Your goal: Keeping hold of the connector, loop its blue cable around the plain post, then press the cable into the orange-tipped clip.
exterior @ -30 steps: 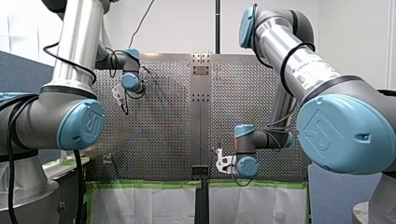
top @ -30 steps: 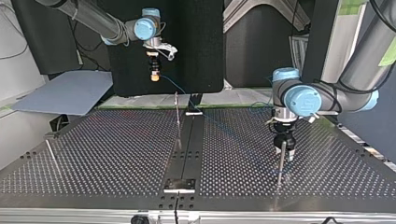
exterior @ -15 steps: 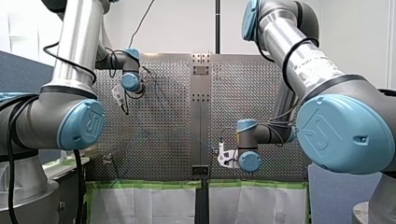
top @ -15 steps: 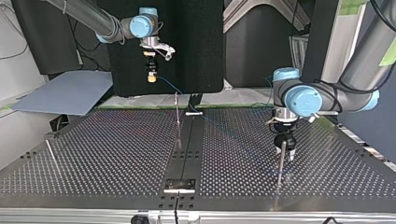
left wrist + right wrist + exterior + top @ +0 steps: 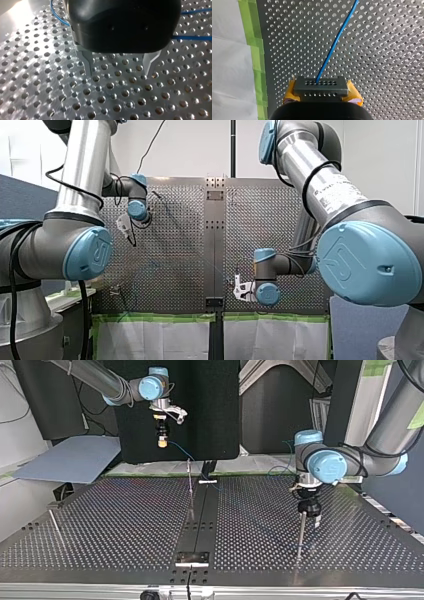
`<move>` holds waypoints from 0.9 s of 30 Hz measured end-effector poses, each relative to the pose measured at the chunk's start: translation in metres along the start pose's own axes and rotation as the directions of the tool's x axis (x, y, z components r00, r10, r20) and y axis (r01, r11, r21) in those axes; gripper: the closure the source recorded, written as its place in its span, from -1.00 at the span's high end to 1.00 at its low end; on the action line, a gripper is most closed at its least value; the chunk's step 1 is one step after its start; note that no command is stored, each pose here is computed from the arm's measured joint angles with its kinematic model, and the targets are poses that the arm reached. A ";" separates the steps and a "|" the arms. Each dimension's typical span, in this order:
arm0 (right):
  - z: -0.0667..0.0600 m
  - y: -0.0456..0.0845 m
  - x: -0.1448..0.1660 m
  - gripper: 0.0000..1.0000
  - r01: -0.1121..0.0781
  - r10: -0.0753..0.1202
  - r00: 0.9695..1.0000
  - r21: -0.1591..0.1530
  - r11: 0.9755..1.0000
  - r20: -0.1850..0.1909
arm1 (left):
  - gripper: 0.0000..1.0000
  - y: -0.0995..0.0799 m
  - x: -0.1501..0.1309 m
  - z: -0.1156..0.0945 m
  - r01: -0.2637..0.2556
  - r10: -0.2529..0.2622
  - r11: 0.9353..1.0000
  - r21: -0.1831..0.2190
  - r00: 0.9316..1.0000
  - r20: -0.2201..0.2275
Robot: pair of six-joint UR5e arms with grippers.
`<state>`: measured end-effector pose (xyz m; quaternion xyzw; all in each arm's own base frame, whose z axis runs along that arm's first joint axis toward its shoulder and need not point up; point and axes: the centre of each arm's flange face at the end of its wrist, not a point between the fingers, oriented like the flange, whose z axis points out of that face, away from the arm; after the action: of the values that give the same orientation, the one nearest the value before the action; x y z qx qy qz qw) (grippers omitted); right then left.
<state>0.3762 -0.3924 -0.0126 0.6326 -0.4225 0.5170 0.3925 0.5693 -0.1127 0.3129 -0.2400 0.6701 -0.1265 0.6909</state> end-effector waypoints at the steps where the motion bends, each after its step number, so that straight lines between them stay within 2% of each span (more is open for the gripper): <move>1: 0.000 0.000 0.000 -1.00 0.001 -0.001 1.000 0.000 1.000 0.001 | 0.97 0.002 0.000 0.000 0.003 -0.003 1.000 -0.007 1.000 -0.001; 7: -0.001 0.000 -0.002 -1.00 0.005 -0.005 1.000 0.000 1.000 0.005 | 0.97 0.013 -0.002 0.000 0.041 -0.040 0.998 -0.054 0.999 0.014; 13: -0.002 0.000 -0.002 -1.00 0.006 -0.006 1.000 0.001 1.000 0.007 | 0.97 0.022 -0.002 0.000 0.098 -0.097 0.993 -0.072 0.995 0.019; 16: -0.002 0.000 -0.003 -1.00 0.008 -0.008 1.000 0.002 1.000 0.008 | 0.97 0.027 -0.002 0.000 0.128 -0.127 0.989 -0.069 0.992 0.024; 21: -0.002 -0.001 -0.003 -1.00 0.009 -0.009 1.000 0.003 1.000 0.008 | 0.97 0.029 -0.001 0.002 0.174 -0.173 0.984 -0.043 0.985 0.016; 27: -0.002 -0.001 -0.003 -1.00 0.009 -0.009 1.000 0.003 1.000 0.008 | 0.97 0.036 -0.005 0.005 0.231 -0.230 0.972 -0.043 0.973 0.022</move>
<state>0.3756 -0.3896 -0.0150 0.6370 -0.4204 0.5132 0.3926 0.5684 -0.0793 0.2992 -0.3327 0.6346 -0.1888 0.6716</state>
